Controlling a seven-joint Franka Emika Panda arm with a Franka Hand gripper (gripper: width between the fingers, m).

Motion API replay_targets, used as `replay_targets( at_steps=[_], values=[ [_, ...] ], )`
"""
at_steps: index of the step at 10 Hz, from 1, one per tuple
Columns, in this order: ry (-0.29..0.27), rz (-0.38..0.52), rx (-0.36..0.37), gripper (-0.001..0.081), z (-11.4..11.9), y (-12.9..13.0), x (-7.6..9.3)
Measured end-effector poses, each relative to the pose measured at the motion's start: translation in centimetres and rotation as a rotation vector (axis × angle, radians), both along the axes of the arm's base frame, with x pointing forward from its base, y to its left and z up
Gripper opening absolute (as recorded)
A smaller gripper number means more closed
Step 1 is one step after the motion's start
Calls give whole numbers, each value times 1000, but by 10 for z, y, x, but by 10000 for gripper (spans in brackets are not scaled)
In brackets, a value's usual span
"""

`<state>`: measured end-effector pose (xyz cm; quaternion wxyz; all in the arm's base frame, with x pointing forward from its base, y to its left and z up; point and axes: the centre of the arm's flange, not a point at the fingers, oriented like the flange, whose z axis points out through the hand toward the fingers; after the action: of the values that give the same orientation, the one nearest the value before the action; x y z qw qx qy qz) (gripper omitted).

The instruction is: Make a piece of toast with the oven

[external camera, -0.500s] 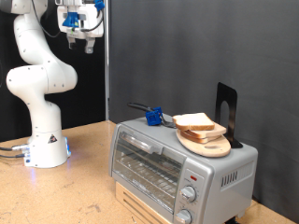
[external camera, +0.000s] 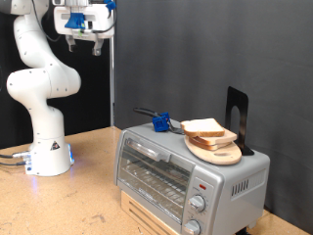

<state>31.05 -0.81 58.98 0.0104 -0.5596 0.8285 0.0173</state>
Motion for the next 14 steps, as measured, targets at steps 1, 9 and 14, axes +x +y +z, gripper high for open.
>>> replay_targets(
  at_steps=[1, 9, 14],
  values=[
    [-3, 102, 11, 808, -1, -3, 1],
    [-151, 679, -57, 808, -33, -14, 30],
    [-433, 897, 227, 808, -25, -8, 36]
  ],
)
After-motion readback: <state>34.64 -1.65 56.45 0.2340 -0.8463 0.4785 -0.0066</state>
